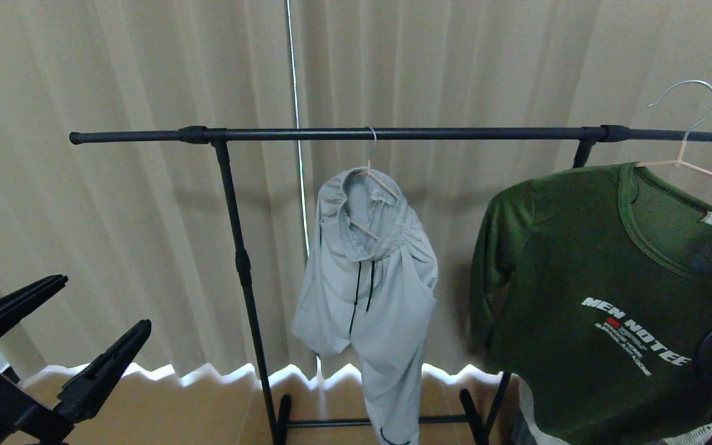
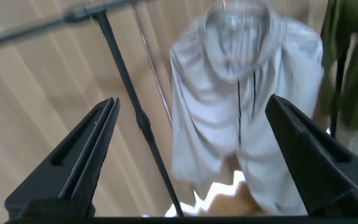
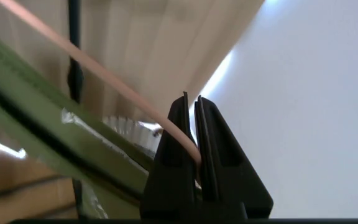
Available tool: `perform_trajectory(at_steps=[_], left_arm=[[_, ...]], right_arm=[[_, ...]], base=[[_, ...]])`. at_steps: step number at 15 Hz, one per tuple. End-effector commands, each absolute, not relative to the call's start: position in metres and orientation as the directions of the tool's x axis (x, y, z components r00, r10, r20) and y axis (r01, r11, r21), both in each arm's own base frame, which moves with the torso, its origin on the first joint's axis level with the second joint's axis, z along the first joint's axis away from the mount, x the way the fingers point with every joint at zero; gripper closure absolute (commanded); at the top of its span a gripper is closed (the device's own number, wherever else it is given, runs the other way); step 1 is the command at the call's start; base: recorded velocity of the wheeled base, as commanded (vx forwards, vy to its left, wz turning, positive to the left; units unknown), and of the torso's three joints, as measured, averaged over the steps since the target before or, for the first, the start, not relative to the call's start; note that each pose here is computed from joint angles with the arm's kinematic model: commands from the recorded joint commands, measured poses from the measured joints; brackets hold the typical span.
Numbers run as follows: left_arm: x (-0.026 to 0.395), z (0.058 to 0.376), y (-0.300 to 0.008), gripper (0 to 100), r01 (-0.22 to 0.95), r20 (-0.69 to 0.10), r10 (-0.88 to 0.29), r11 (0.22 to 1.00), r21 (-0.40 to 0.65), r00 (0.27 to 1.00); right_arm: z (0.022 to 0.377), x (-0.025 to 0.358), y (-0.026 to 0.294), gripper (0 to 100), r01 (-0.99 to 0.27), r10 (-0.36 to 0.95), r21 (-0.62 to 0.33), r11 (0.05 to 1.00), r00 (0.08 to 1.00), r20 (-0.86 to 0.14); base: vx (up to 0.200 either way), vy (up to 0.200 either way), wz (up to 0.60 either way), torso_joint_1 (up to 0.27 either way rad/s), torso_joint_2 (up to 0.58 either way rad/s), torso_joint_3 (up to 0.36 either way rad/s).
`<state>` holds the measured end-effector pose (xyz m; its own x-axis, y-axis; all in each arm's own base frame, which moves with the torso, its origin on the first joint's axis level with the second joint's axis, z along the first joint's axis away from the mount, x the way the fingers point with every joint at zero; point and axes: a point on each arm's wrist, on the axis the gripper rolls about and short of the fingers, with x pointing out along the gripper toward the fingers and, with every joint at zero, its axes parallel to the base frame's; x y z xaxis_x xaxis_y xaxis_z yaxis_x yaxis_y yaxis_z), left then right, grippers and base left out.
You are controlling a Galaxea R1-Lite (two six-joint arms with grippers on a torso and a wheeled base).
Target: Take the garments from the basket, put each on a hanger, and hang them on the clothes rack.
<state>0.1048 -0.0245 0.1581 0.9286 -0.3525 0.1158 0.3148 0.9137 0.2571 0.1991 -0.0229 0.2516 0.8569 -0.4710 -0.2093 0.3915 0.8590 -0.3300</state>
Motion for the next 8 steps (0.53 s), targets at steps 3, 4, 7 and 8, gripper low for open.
perform_trajectory(at_steps=[3,4,7,8], left_arm=[[0.1042,0.1585,-0.0244,0,0.314,0.119,-0.353,0.914,0.256,0.928],[0.1044,0.1584,-0.0244,0,0.315,0.118,-0.353,0.914,0.258,0.928],[0.1047,0.158,-0.0243,0,0.315,0.115,-0.351,0.915,0.253,0.929],[0.1044,0.1584,-0.0244,0,0.315,0.118,-0.353,0.915,0.253,0.928]], right_arm=[[0.2532,0.1927,-0.0208,100,0.387,-0.463,-0.328,0.862,0.864,-0.198],[0.2527,0.1927,-0.0205,100,0.386,-0.462,-0.327,0.863,0.864,-0.2],[0.2505,0.1933,-0.0205,100,0.383,-0.462,-0.33,0.863,0.863,-0.207],[0.2504,0.1941,-0.0206,100,0.381,-0.46,-0.331,0.863,0.863,-0.208]], base=[[0.2,0.0,0.0,0.007,0.0,-0.002],[0.2,0.0,0.0,-0.002,0.0,0.007],[0.2,0.0,0.0,0.004,0.0,0.002],[0.2,0.0,0.0,0.002,0.0,0.002]])
